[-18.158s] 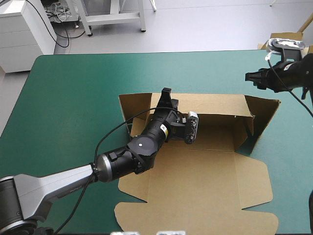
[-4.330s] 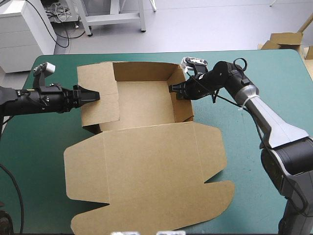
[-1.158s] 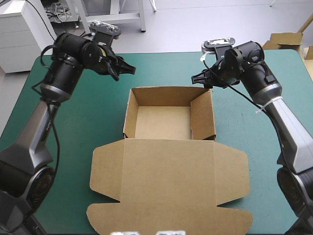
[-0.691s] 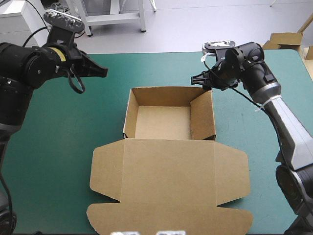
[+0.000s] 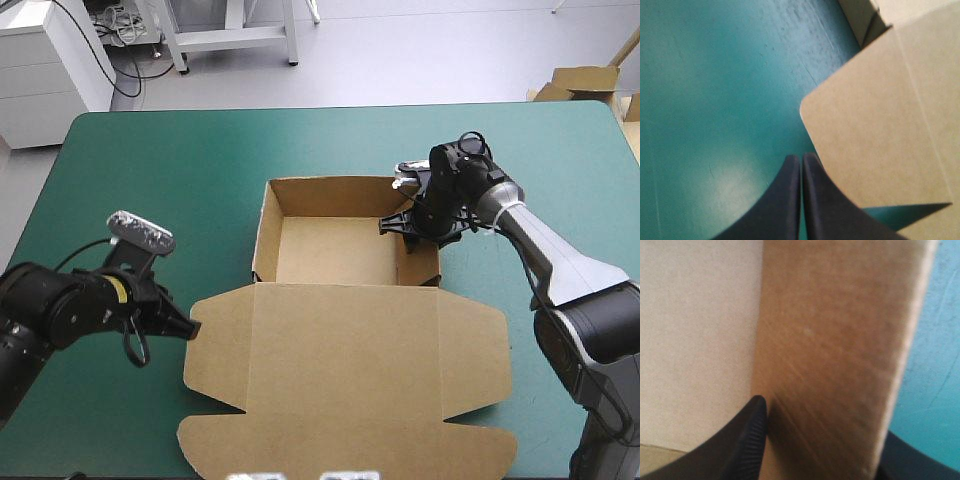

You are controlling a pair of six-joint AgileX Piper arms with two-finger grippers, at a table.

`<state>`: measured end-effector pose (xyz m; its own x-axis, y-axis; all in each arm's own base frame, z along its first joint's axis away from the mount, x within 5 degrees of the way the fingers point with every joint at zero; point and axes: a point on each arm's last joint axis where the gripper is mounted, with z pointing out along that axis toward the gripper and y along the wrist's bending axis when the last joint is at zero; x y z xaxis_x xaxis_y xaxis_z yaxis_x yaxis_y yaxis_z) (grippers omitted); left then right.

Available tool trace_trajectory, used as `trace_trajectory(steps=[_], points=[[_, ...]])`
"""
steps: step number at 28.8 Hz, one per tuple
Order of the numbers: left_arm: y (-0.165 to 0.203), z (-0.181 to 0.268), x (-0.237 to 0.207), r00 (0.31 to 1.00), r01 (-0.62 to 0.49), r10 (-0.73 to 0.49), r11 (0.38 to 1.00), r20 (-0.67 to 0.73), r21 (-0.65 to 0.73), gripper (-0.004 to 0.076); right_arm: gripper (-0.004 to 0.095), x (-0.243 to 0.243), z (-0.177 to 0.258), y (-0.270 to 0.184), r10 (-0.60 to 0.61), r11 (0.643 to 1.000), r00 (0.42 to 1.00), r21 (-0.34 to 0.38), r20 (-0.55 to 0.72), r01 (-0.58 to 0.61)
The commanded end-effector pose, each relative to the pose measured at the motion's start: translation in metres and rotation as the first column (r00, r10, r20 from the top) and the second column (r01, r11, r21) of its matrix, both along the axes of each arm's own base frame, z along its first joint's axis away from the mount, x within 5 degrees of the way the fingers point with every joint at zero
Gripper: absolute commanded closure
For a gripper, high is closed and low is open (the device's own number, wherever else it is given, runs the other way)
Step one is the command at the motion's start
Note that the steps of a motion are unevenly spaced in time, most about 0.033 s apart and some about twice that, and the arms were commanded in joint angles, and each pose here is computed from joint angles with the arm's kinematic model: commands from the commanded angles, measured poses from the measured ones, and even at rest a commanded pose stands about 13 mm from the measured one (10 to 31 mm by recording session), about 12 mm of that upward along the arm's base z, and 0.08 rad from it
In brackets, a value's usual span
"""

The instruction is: Fold the box

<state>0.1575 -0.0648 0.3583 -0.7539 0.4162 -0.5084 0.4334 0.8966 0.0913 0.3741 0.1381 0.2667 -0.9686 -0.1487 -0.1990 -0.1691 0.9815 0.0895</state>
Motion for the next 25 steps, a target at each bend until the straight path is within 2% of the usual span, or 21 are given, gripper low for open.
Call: trace_trajectory(steps=[1,4,9,18,25], points=[[0.006,-0.009,-0.019,0.998,0.019,-0.017,0.999,0.063,-0.040,0.0731,0.0704,-0.001,0.021,-0.003,0.005,1.000,0.998,0.028,0.067,-0.007],[0.012,-0.022,-0.034,0.996,0.023,-0.018,0.998,0.085,-0.054,0.0732,0.0929,-0.001,0.021,-0.004,0.010,1.000,0.997,0.020,0.072,-0.012],[0.024,-0.045,-0.061,0.995,0.026,-0.019,0.997,0.093,-0.070,0.0731,0.0929,-0.001,0.022,-0.004,0.017,1.000,0.997,0.019,0.075,-0.018],[0.034,-0.079,-0.083,0.997,0.025,-0.020,0.998,0.081,-0.064,0.0731,0.0929,0.001,0.022,-0.009,0.004,1.000,0.997,0.015,0.076,-0.005],[0.036,-0.094,-0.087,0.998,0.025,-0.021,0.998,0.061,-0.060,0.0731,0.0929,0.014,0.031,-0.057,-0.096,0.995,0.989,0.011,0.109,0.096]])
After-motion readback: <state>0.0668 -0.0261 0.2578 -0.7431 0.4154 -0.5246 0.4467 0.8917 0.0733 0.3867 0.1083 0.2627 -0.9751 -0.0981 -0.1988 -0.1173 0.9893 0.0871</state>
